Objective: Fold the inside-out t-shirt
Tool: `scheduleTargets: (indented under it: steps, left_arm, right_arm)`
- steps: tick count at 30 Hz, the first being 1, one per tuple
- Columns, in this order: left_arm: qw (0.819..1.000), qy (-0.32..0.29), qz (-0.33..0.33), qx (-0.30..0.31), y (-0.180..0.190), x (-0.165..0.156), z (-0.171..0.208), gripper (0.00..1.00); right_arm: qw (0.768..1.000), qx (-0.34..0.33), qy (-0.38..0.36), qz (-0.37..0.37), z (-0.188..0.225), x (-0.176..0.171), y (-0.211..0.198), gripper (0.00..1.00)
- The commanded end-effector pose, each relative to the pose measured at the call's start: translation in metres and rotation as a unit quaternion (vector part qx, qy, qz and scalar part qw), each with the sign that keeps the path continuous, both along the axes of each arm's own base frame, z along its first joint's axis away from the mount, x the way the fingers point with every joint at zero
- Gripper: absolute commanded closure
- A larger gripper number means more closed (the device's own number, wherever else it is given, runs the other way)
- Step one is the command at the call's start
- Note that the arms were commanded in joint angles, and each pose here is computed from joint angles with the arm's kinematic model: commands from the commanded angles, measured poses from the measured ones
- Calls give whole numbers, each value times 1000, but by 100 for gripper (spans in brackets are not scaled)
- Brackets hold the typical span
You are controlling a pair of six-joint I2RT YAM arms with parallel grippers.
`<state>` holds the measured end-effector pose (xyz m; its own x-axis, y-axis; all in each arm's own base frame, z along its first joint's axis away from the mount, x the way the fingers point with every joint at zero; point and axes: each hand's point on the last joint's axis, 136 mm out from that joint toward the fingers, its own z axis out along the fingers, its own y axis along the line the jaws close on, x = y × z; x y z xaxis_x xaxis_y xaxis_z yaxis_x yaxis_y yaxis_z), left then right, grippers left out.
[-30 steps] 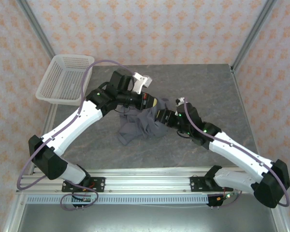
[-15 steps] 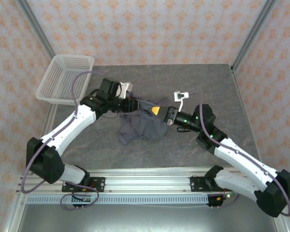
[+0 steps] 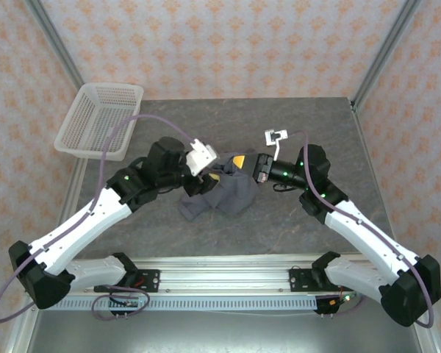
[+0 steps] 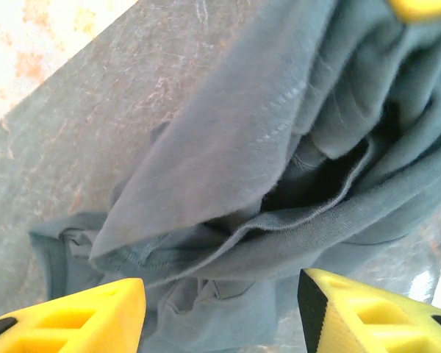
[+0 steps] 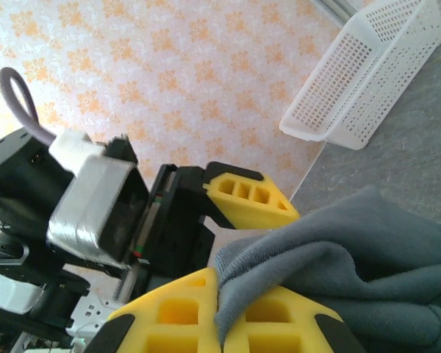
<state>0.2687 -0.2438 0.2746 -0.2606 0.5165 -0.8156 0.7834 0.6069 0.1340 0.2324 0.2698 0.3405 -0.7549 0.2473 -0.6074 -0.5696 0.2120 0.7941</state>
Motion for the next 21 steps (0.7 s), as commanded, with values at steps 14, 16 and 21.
scheduleTargets:
  steps: [14,16,21]
  left_arm:
    - [990,-132,13,-37,-22,41,40,40]
    - [990,-129,6,-53,-27,40,41,41]
    - [988,-110,-7,-108,-38,33,68,79]
  right_arm:
    - [999,15,-27,33,25,-12,2,100]
    - [999,19,-26,37,27,-12,3,100]
    - [1000,-3,3,13,12,-3,1,100]
